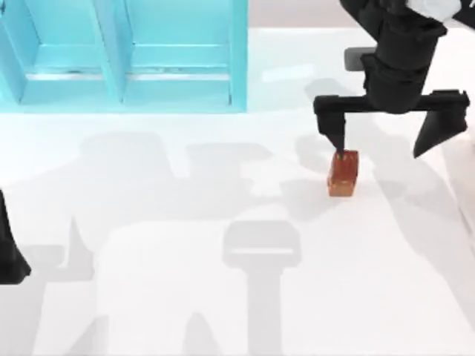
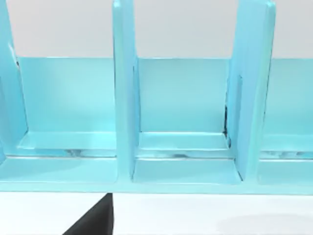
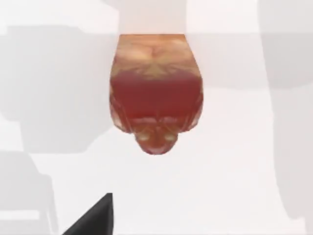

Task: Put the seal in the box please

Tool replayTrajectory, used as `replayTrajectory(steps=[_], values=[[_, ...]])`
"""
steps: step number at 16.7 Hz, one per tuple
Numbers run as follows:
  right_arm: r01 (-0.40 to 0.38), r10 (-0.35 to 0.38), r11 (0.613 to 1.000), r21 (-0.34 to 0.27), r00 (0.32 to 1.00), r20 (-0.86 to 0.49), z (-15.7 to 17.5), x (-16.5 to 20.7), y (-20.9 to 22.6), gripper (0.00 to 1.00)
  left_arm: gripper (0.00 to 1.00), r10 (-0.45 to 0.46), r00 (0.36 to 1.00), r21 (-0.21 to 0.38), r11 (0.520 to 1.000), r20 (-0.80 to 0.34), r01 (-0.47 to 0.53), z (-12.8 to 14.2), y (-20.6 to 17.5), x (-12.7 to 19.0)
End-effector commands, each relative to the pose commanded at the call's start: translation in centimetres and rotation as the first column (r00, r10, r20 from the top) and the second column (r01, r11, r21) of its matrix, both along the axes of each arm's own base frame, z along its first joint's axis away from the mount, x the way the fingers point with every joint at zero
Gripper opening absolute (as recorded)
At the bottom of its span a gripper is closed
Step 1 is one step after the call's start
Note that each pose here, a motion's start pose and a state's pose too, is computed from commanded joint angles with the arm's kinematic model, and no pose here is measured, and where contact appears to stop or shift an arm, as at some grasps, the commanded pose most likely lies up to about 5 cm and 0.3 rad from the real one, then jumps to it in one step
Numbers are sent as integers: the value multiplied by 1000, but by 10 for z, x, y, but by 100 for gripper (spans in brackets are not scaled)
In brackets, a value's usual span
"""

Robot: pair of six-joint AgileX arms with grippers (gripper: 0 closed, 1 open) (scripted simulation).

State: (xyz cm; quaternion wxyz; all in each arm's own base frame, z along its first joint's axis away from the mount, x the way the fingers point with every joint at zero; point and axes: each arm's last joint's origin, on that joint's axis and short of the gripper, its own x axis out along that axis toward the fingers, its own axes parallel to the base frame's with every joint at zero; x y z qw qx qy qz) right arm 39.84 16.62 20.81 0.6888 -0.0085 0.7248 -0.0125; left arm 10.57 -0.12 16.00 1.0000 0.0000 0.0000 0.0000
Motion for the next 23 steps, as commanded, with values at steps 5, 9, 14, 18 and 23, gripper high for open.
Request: replayTrajectory(steps=[5, 9, 14, 18, 23], values=[[4, -5, 1000, 29, 999, 51, 14, 9, 24, 100, 100, 0, 1000, 0, 1000, 0, 0, 0, 0, 0], [4, -5, 1000, 29, 999, 51, 14, 9, 24, 100, 100, 0, 1000, 0, 1000, 0, 0, 0, 0, 0], [3, -5, 1000, 28, 999, 48, -7, 11, 24, 100, 100, 0, 1000, 0, 1000, 0, 0, 0, 0, 0], [3, -5, 999, 34, 998, 61, -57, 13, 25, 100, 100, 0, 1000, 0, 1000, 0, 0, 0, 0, 0], [4, -5, 1000, 29, 999, 51, -86, 9, 24, 100, 100, 0, 1000, 0, 1000, 0, 0, 0, 0, 0]])
